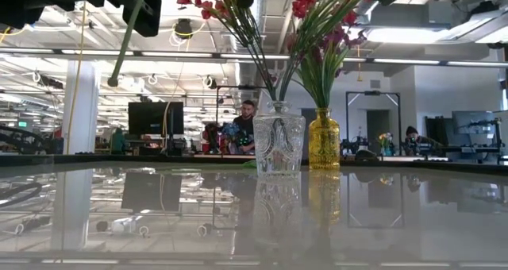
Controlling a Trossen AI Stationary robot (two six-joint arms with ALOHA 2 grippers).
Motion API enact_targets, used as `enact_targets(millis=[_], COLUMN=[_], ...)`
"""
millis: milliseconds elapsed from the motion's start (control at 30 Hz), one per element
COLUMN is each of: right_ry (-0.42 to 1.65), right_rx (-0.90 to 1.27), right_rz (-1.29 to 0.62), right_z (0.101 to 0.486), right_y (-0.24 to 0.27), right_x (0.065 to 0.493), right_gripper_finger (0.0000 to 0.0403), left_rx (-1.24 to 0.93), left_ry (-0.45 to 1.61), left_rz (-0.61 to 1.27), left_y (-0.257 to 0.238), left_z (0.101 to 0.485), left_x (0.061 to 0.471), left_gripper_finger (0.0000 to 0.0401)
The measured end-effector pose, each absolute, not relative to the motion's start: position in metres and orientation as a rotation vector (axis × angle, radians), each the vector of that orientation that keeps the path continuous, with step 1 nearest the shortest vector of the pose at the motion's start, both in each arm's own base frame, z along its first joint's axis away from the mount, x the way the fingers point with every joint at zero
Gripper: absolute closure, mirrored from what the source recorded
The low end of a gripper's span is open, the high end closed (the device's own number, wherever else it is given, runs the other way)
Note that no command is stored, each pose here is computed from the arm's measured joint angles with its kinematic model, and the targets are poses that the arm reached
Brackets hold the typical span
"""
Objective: Sort flowers into vase by color
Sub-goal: Put the bottom pink flower into the transparent vase
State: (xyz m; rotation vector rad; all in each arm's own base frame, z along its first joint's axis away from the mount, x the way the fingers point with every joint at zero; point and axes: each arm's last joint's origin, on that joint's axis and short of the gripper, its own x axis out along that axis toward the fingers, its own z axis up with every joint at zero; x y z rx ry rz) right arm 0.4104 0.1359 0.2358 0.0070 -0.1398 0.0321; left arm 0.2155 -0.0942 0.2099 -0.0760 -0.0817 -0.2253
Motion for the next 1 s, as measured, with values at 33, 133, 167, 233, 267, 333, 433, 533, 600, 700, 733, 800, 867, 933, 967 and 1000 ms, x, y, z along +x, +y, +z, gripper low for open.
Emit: enact_targets(millis=[33, 133, 167, 233, 267, 333, 433, 533, 600, 700, 733, 800, 867, 933, 967, 1000], right_ry=[-0.141, -0.137, -0.142, -0.149, -0.149, -0.147, -0.140, -0.114, -0.074, 0.021, 0.062, 0.122, 0.149, 0.167, 0.179, 0.192], right_rx=[0.011, 0.012, 0.014, 0.016, 0.016, 0.018, -0.017, -0.043, -0.056, -0.058, -0.060, -0.058, -0.065, -0.089, -0.100, -0.106], right_rz=[0.022, 0.014, 0.012, 0.007, 0.007, -0.016, -0.086, -0.152, -0.176, -0.221, -0.241, -0.305, -0.383, -0.444, -0.459, -0.467], right_z=[0.234, 0.233, 0.234, 0.236, 0.236, 0.236, 0.238, 0.250, 0.265, 0.285, 0.290, 0.297, 0.303, 0.306, 0.306, 0.305], right_y=[0.135, 0.133, 0.132, 0.132, 0.132, 0.133, 0.138, 0.144, 0.147, 0.148, 0.148, 0.147, 0.145, 0.142, 0.140, 0.137], right_x=[0.412, 0.413, 0.414, 0.413, 0.413, 0.413, 0.409, 0.400, 0.389, 0.370, 0.363, 0.349, 0.339, 0.333, 0.332, 0.332], right_gripper_finger=[0.0217, 0.0251, 0.0263, 0.0292, 0.0309, 0.0346, 0.0378, 0.0377, 0.0375, 0.0376, 0.0376, 0.0376, 0.0374, 0.0373, 0.0373, 0.0374], left_rx=[-0.076, -0.078, -0.083, -0.085, -0.085, -0.081, -0.078, -0.064, -0.040, 0.009, 0.021, 0.032, 0.042, 0.041, 0.039, 0.037], left_ry=[-0.080, -0.076, -0.075, -0.078, -0.080, -0.079, -0.078, -0.078, -0.079, -0.066, -0.052, -0.020, 0.026, 0.056, 0.063, 0.072], left_rz=[-0.225, -0.219, -0.218, -0.218, -0.218, -0.206, -0.197, -0.197, -0.197, -0.152, -0.124, -0.050, 0.005, 0.015, 0.015, 0.015], left_y=[-0.094, -0.094, -0.094, -0.094, -0.094, -0.094, -0.093, -0.093, -0.093, -0.092, -0.091, -0.087, -0.085, -0.084, -0.084, -0.084], left_z=[0.210, 0.209, 0.209, 0.210, 0.210, 0.210, 0.210, 0.210, 0.210, 0.208, 0.208, 0.208, 0.205, 0.203, 0.202, 0.201], left_x=[0.216, 0.216, 0.216, 0.216, 0.216, 0.216, 0.216, 0.216, 0.216, 0.216, 0.215, 0.214, 0.212, 0.211, 0.211, 0.211], left_gripper_finger=[0.0401, 0.0401, 0.0401, 0.0401, 0.0400, 0.0392, 0.0368, 0.0334, 0.0310, 0.0277, 0.0269, 0.0254, 0.0245, 0.0242, 0.0242, 0.0242])
